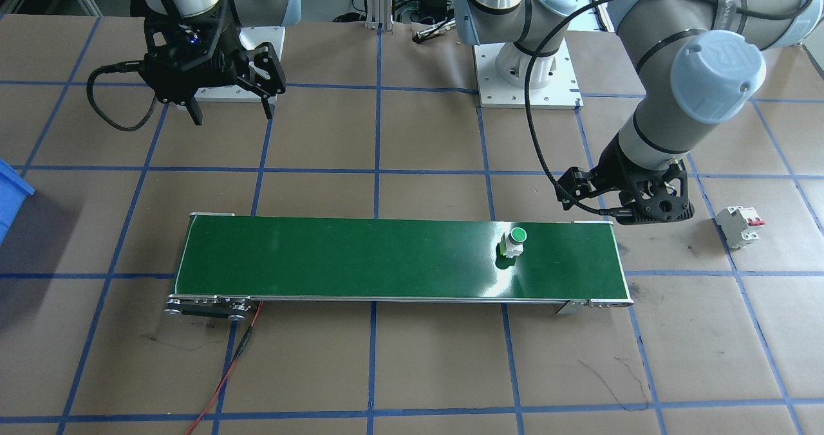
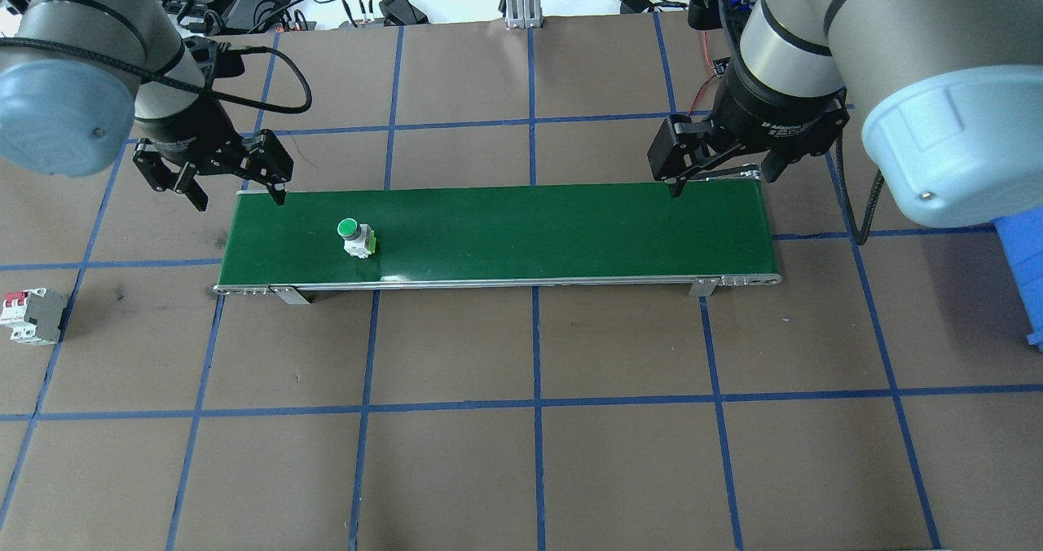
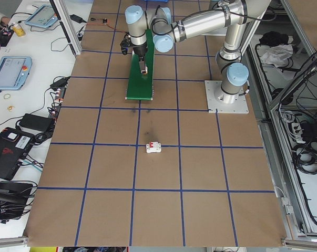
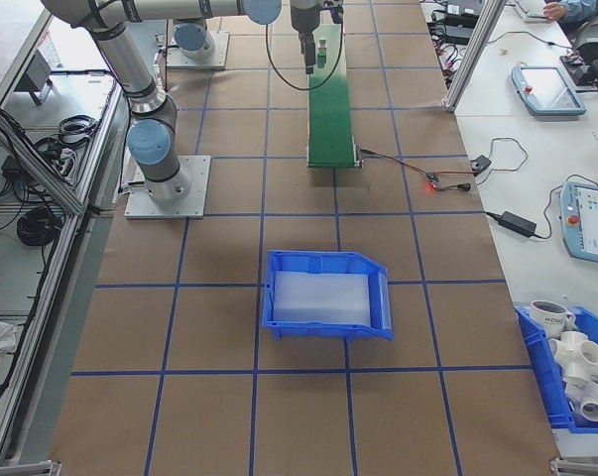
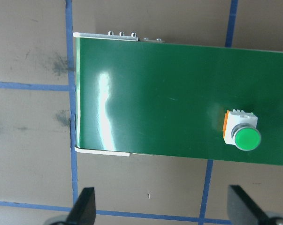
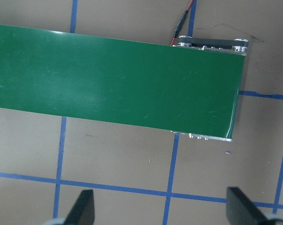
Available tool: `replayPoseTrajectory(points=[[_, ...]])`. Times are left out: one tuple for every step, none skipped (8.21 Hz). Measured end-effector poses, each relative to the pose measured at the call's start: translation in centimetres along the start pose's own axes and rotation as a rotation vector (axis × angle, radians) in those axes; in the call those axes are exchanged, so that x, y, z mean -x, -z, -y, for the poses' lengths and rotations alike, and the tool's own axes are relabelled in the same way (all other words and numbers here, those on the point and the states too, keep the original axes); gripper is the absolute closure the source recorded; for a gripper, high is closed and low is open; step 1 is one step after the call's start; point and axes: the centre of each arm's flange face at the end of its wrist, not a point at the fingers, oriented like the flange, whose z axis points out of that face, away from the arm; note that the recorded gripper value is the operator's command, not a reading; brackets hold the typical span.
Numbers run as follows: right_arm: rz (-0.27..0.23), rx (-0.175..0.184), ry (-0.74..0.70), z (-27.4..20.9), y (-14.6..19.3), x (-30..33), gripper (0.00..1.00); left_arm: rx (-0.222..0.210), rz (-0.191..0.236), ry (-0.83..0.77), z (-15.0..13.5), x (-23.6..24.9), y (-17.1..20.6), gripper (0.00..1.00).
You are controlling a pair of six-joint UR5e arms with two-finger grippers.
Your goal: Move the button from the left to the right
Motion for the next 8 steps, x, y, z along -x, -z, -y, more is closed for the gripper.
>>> replayPoseTrajectory(points=[[0.000,0.000,0.019,0.1,-0.1,0.0,0.00,0.009,0.000,0.002,-0.4,-0.2,2.3,0.00],[0.001,-0.001,0.027,0.3,-0.2,-0.1,0.00,0.006,0.001,0.001,-0.9,-0.5,4.2,0.00],[0.004,0.000,0.029,0.7,-0.6,-0.1,0.00,-0.007,0.002,-0.001,-1.5,-0.6,6.1,0.00],[0.005,0.013,0.028,1.2,-1.4,-0.2,0.00,0.001,0.002,-0.006,-2.4,-0.6,7.4,0.00],[0.006,0.038,0.024,1.9,-2.7,-0.2,0.00,0.031,0.000,-0.013,-3.4,-0.7,8.2,0.00],[0.008,0.073,0.021,2.7,-4.5,-0.3,0.00,0.037,0.000,-0.018,-4.1,-0.8,9.3,0.00],[0.009,0.108,0.017,3.7,-7.0,-0.6,0.00,0.026,0.001,-0.030,-4.4,-1.4,10.5,0.00],[0.016,0.130,0.011,4.5,-9.5,-0.9,0.00,0.013,0.005,-0.055,-4.8,-2.5,11.4,0.00]])
